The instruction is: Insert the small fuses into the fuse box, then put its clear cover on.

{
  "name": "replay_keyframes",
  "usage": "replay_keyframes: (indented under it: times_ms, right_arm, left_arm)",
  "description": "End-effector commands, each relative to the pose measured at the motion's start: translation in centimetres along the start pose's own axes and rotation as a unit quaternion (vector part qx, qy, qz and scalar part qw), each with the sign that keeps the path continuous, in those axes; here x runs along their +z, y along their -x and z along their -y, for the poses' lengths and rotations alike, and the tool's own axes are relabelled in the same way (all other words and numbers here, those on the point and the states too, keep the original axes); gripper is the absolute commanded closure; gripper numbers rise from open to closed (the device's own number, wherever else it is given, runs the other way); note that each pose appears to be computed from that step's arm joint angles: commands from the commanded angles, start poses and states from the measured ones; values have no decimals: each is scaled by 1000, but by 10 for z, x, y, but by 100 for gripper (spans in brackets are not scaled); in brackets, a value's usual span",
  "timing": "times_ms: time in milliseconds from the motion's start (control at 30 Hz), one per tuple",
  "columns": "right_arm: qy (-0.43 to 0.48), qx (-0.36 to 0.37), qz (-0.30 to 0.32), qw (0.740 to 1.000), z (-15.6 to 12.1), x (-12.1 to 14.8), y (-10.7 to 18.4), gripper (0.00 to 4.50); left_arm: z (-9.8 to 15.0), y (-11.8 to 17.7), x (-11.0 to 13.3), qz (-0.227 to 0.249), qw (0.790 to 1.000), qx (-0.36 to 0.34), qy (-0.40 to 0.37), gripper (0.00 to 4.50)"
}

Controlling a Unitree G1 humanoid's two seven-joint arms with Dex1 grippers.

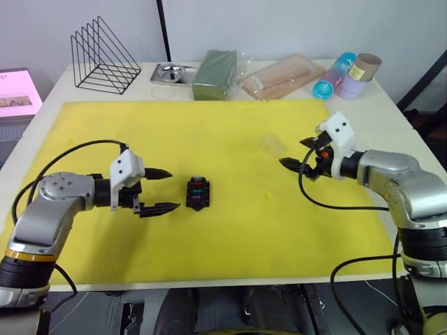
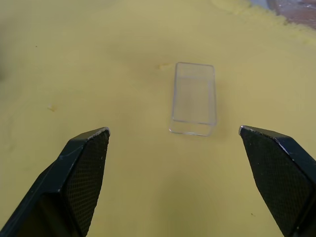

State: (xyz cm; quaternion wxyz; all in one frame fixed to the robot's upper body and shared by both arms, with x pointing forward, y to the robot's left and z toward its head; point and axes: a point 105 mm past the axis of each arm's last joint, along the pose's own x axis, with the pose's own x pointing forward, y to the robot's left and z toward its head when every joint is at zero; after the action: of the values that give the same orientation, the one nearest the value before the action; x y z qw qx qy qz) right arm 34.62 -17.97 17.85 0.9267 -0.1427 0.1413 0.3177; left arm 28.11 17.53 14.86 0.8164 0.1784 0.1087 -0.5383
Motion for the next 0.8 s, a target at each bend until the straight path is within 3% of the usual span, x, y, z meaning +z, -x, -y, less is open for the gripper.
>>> replay_keyframes:
  times_ms: [33, 167, 600, 800]
  right_arm:
    - [16, -8, 32, 999, 0, 22, 4, 2]
    - [23, -1, 43, 999, -9, 33, 2, 2]
    - [21, -8, 59, 998, -20, 46, -3, 2]
    - [11, -11, 47, 999, -15, 46, -6, 2]
  left_arm:
    - [7, 1, 11, 11, 1000, 10, -2, 0]
    - [30, -11, 5, 8, 999, 42, 20, 0]
    - [51, -38, -11, -5, 984, 160, 82, 0]
    - [47, -42, -12, 13, 970, 223, 98, 0]
